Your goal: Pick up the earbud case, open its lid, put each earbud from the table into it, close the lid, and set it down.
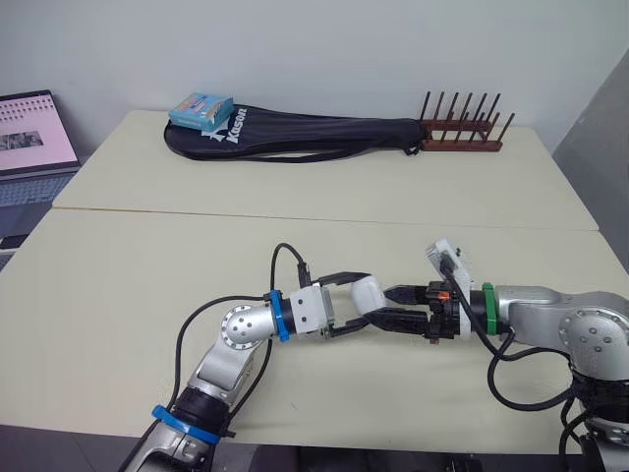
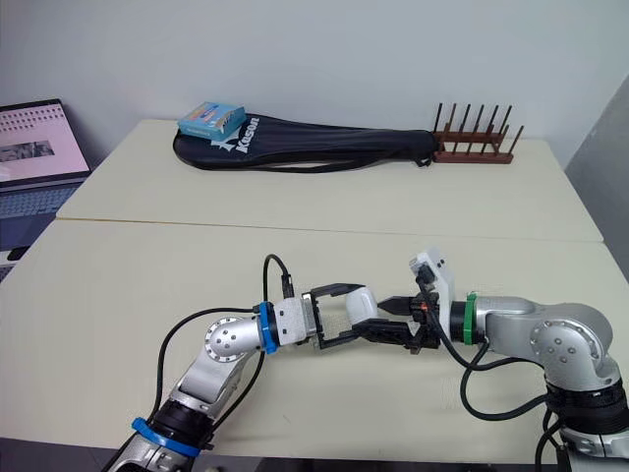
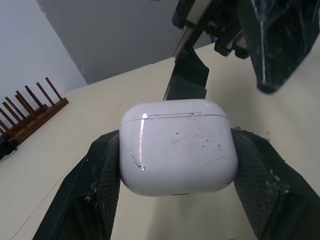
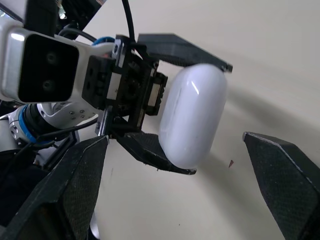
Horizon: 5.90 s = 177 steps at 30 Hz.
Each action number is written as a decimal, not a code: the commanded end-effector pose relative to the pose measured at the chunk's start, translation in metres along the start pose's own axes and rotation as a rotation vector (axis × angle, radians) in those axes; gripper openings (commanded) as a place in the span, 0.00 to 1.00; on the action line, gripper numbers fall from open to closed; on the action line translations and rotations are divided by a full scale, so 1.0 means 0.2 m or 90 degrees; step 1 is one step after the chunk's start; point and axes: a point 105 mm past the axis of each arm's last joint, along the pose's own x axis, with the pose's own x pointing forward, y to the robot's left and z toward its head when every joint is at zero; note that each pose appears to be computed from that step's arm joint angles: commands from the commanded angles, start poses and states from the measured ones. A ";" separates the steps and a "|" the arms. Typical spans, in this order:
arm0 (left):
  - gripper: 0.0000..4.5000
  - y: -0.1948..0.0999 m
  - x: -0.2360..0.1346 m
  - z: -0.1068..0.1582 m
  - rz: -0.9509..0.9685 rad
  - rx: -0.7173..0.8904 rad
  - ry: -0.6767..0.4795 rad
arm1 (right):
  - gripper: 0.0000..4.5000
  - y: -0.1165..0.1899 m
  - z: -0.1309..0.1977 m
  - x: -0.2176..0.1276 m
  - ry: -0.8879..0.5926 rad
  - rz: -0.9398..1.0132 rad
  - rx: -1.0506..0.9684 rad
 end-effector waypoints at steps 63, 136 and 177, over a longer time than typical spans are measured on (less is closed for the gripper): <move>1.00 0.19 0.05 0.10 -0.221 -0.168 0.174 | 0.19 -0.11 0.14 -0.07 0.229 -0.010 -0.576; 0.16 0.13 0.08 0.07 -0.129 -0.335 0.063 | 1.00 -0.03 0.27 -0.18 0.170 -0.044 -0.601; 0.16 0.16 0.00 0.04 -0.027 -0.286 0.018 | 1.00 -0.04 0.41 -0.32 0.054 -0.096 -0.552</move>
